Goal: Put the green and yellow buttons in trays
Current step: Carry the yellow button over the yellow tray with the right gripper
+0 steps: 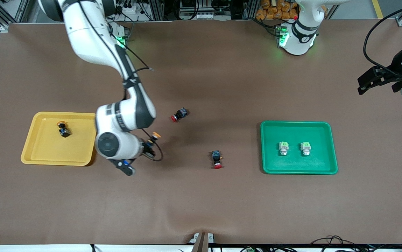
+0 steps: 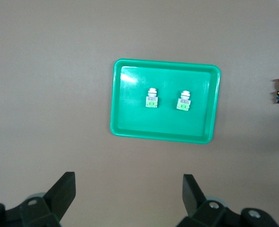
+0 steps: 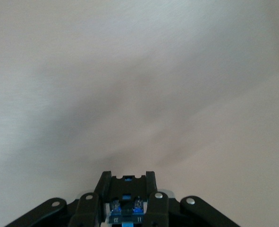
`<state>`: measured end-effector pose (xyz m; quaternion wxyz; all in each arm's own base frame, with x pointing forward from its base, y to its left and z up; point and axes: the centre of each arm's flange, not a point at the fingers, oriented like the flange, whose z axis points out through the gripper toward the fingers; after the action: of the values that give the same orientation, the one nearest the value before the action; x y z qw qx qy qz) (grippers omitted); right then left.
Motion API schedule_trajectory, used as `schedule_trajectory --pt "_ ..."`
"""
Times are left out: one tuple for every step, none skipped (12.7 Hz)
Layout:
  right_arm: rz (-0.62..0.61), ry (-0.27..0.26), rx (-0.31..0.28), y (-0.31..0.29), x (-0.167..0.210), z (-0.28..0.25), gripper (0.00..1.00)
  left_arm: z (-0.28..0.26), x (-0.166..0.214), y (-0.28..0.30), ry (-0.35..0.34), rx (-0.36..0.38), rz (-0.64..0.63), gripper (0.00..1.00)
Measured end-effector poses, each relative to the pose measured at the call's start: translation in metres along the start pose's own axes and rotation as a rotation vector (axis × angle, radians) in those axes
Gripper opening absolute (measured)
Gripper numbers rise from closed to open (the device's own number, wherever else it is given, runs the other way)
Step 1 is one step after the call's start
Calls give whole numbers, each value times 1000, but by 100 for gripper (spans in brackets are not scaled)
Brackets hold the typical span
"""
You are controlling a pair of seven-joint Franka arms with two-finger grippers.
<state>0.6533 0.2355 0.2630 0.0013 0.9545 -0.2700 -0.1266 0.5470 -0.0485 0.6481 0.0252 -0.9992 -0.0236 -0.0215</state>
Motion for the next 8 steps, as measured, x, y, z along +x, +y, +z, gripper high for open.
schedule_trajectory --pt "-56 -26 -4 27 13 3 33 0 -1 0 -4 0 -1 100" --pt "-83 -47 -7 49 22 7 33 0 -1 -2 -5 1 -3 100" --pt "-104 -58 -15 65 28 11 33 0 0 -3 -7 1 -5 100" --pt "-138 -64 -24 79 34 14 33 1 0 -4 -8 1 -6 100" --pt "-176 -71 -33 92 40 18 33 2 0 -4 -9 1 -7 100" --pt "-208 -78 -42 107 47 22 33 2 0 -4 -9 1 -7 100" --pt "-253 -83 -49 125 57 24 33 1 0 -4 -8 1 -7 100" --pt "-325 -89 -52 146 69 25 33 1 0 -3 -7 1 -5 100"
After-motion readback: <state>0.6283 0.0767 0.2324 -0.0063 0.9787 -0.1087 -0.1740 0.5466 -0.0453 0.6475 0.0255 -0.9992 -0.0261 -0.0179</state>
